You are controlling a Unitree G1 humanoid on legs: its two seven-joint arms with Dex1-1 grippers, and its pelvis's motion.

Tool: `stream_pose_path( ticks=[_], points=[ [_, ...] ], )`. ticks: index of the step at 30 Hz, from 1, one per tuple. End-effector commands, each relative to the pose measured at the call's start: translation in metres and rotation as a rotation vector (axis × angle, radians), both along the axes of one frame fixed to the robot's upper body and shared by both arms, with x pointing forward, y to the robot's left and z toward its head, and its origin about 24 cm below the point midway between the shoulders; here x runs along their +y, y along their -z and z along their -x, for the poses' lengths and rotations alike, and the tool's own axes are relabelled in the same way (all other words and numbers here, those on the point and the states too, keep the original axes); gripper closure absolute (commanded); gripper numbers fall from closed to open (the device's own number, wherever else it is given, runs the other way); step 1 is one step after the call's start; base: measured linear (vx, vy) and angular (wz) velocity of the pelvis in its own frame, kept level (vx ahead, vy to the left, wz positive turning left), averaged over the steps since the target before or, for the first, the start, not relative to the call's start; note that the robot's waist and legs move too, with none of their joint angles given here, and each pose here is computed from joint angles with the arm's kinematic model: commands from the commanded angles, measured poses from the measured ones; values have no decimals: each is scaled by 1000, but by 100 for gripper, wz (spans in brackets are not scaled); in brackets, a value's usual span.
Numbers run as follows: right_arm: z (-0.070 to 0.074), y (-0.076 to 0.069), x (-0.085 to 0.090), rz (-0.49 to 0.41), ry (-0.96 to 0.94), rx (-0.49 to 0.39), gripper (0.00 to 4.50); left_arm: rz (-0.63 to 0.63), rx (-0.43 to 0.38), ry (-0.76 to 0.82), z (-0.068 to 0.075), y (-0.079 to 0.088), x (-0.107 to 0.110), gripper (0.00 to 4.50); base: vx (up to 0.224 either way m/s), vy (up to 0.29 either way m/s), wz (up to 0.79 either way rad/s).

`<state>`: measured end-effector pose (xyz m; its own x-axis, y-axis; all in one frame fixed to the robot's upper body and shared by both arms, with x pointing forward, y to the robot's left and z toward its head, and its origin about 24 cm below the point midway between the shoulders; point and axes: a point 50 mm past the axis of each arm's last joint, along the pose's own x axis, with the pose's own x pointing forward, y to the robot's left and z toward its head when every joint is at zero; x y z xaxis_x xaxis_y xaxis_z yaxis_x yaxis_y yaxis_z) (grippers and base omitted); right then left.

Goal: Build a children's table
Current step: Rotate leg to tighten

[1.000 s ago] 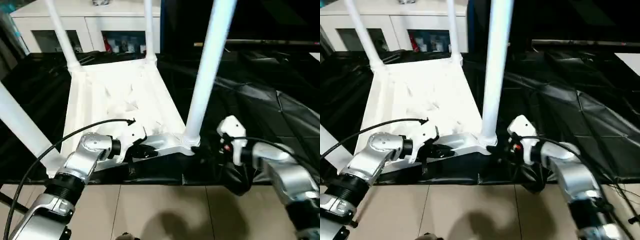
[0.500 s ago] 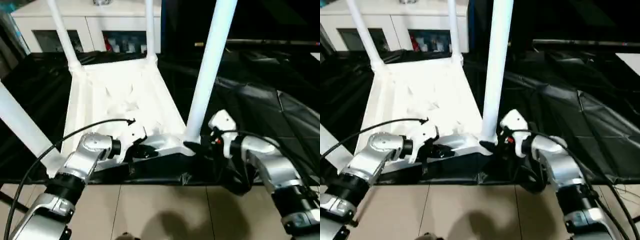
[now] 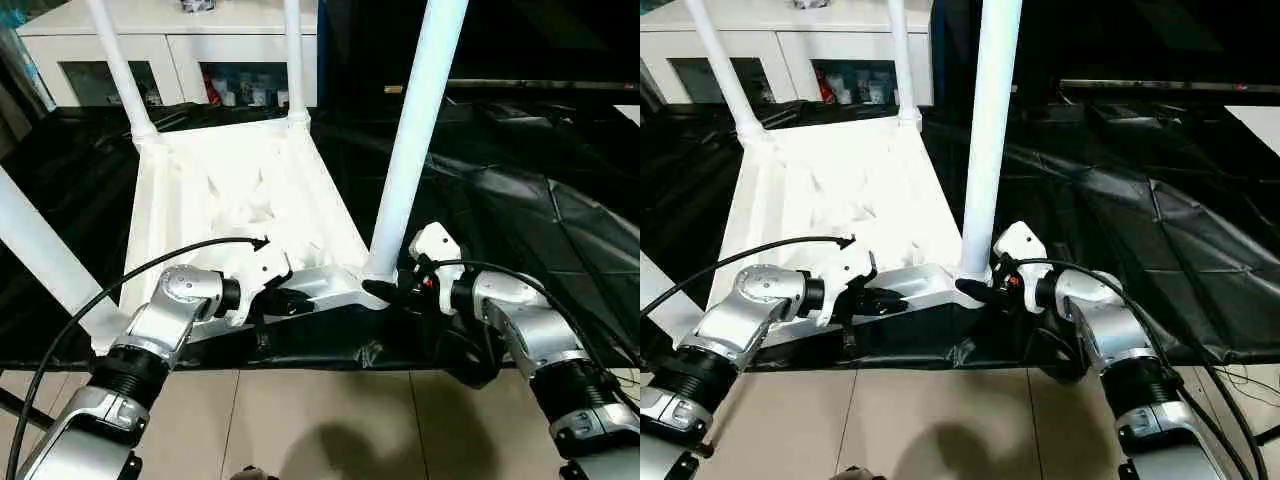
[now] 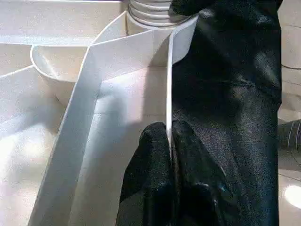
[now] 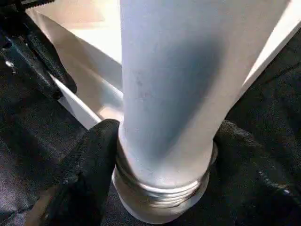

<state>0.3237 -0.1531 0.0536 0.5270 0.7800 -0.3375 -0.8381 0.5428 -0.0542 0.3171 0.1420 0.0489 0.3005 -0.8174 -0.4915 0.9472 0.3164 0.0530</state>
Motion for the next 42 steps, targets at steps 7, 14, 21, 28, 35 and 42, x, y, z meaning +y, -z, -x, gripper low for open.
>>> stream_pose_path(
  ticks=[7, 14, 21, 28, 35, 42],
  points=[
    [-12, 37, 7, -41, 486, 128, 178, 61, -79, -311, -27, -3, -21, 450, 0, 0, 0],
    [-21, 36, 64, -54, 581, 120, 178, -2, -144, -452, -44, -4, -60, 450, 0, 0, 0],
    [-19, 22, 83, -115, 400, 32, 99, -12, -162, -401, -41, -2, -62, 450, 0, 0, 0],
    [-24, 4, 38, -85, 267, -30, 89, 13, -138, -212, -27, 2, -36, 450, 0, 0, 0],
    [-14, -8, 6, -1, 32, -39, 89, 103, -53, -29, -7, -3, -17, 450, 0, 0, 0],
    [-6, -9, -3, 56, -101, 5, 89, 118, -5, 51, 2, -7, -8, 450, 0, 0, 0]
  ],
)
